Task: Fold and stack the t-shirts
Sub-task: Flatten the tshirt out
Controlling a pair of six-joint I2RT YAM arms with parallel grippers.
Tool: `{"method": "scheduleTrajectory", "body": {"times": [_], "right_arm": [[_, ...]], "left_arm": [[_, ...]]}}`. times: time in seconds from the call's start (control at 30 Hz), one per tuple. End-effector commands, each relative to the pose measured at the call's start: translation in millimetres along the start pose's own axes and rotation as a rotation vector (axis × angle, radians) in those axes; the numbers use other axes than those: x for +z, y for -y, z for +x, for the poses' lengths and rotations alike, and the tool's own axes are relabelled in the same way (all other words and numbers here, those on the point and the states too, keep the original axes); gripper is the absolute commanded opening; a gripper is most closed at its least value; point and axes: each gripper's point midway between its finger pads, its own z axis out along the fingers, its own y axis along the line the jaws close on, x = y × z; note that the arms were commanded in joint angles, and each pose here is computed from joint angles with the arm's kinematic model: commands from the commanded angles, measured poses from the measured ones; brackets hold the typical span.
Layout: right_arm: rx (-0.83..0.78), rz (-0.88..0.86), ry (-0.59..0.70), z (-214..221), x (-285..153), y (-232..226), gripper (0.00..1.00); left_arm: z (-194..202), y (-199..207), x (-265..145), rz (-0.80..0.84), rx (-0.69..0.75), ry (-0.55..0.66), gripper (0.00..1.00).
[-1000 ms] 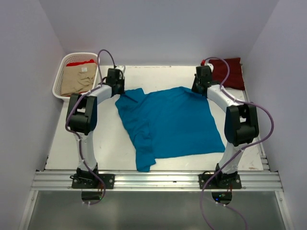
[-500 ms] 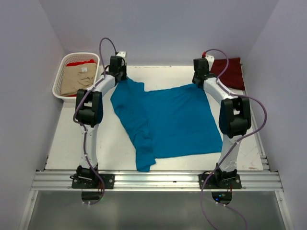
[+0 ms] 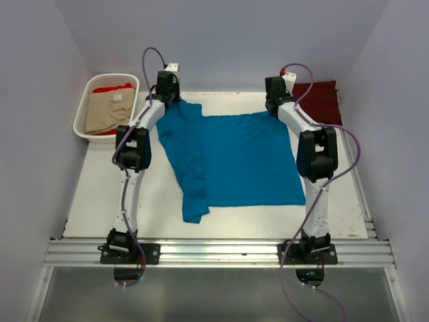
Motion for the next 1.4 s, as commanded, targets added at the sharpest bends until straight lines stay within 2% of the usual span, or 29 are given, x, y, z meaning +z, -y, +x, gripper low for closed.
{"method": "scheduleTrajectory", "body": {"times": [0.0, 0.13, 0.27, 0.63, 0.67, 0.7, 0.73, 0.77, 0.8, 0.83, 0.87, 0.93, 1.0, 1.03, 1.07, 1.13, 1.23, 1.27, 1.33, 1.37], "right_arm": [[0.040, 0.083, 0.084, -27.1, -2.3, 10.2, 0.00], [0.082, 0.184, 0.139, -35.2, -3.5, 28.2, 0.00], [0.096, 0.179, 0.187, -47.3, -1.8, 25.4, 0.00], [0.080, 0.194, 0.185, -52.6, 16.1, 14.4, 0.00], [0.080, 0.195, 0.186, -52.6, 16.0, 14.6, 0.00], [0.061, 0.183, 0.175, -49.6, 17.4, 11.6, 0.12], [0.053, 0.176, 0.168, -49.8, 16.9, 10.5, 0.28], [0.049, 0.171, 0.158, -48.2, 16.9, 10.7, 0.46], [0.038, 0.157, 0.154, -46.3, 16.4, 8.7, 0.78], [0.043, 0.123, 0.162, -53.3, 10.4, 6.2, 0.98], [0.023, 0.118, 0.145, -41.1, 10.4, 9.5, 0.99], [0.065, 0.057, 0.212, -63.7, -8.6, 6.8, 0.99], [0.066, 0.036, 0.218, -53.9, -13.6, 11.0, 0.99], [0.091, 0.001, 0.244, -70.6, -32.0, 12.6, 0.99], [0.080, -0.008, 0.223, -56.6, -35.3, 15.8, 0.99], [0.110, -0.042, 0.225, -57.6, -54.9, 19.9, 0.99], [0.111, -0.127, 0.210, -48.1, -98.0, 20.5, 0.99], [0.091, -0.173, 0.197, -42.5, -121.6, 19.3, 0.99], [0.067, -0.208, 0.175, -32.7, -144.0, 19.3, 0.99], [0.029, -0.230, 0.114, -10.6, -152.4, 19.6, 0.99]], "left_arm": [[-15.4, -17.3, 7.2, -0.031, -0.023, 0.052, 0.00], [-22.6, -25.4, 8.1, -0.037, -0.038, 0.077, 0.00], [-33.5, -35.9, 8.4, -0.043, -0.066, 0.114, 0.00], [-33.6, -58.2, 17.7, -0.028, -0.120, 0.138, 0.00], [-35.3, -58.2, 17.2, -0.023, -0.120, 0.142, 0.10], [-36.1, -57.4, 16.3, -0.020, -0.125, 0.142, 0.31], [-37.2, -52.4, 15.0, 0.008, -0.124, 0.141, 0.70], [-44.4, -51.7, 9.2, 0.011, -0.125, 0.150, 0.94], [-49.0, -51.4, 5.1, 0.011, -0.125, 0.156, 1.00], [-54.7, -51.8, 0.4, 0.008, -0.127, 0.166, 1.00], [-66.7, -51.7, -11.7, 0.006, -0.127, 0.183, 1.00], [-87.9, -50.5, -36.1, 0.009, -0.123, 0.218, 1.00], [-112.1, -46.3, -58.6, 0.023, -0.123, 0.287, 1.00], [-122.9, -44.3, -81.5, 0.026, -0.123, 0.306, 1.00], [-128.2, -35.9, -94.0, 0.042, -0.120, 0.310, 1.00], [-132.5, -23.9, -126.3, 0.057, -0.113, 0.302, 1.00], [-103.2, 15.4, -166.8, 0.118, -0.094, 0.207, 0.99], [-88.3, 41.1, -178.1, 0.153, -0.073, 0.166, 0.97], [-58.6, 63.5, -207.7, 0.179, -0.047, 0.113, 0.93], [-36.3, 92.5, -222.2, 0.228, -0.019, 0.051, 0.91]]}}
